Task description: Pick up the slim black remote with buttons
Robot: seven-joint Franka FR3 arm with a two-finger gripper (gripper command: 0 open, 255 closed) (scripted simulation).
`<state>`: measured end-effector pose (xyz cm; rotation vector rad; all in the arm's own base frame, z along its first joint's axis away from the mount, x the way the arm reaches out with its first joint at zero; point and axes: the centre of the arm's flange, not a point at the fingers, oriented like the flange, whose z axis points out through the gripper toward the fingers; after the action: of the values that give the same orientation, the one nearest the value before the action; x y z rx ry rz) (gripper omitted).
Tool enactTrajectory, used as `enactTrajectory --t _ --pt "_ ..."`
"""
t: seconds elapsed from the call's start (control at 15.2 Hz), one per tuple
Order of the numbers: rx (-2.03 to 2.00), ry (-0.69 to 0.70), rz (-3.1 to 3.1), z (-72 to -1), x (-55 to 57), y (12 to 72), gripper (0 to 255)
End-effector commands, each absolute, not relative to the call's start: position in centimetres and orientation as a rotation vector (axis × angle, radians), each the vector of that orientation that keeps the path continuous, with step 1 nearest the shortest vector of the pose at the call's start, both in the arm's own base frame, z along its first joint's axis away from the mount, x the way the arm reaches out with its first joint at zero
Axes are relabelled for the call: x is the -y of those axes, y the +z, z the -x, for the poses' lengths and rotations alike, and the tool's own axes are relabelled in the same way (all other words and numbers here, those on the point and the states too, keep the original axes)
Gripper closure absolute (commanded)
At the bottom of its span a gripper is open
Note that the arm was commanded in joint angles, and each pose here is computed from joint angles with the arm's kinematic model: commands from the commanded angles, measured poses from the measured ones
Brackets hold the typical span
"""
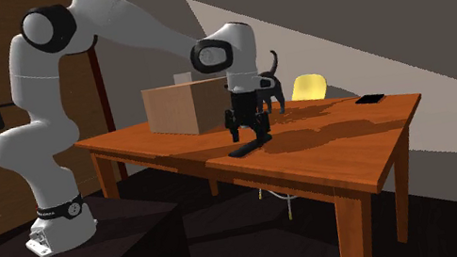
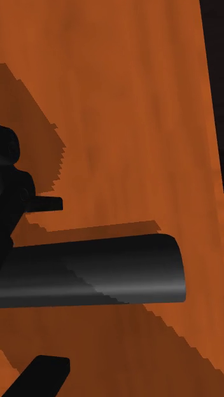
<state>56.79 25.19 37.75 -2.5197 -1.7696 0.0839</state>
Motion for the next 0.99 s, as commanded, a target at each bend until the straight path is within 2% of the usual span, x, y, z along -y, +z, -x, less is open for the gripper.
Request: enactTrajectory --t 0.0,0.07,0.66,0.92 --pt "1.770 0.083 2.520 -56.8 -25.2 37.3 0" --pt "1.770 0.083 2.520 -56.7 -25.2 37.3 255" --pt "1.770 0.083 2.520 -56.8 -25.2 37.3 255" --pt "1.770 0.083 2.520 -56.8 -25.2 39.4 255"
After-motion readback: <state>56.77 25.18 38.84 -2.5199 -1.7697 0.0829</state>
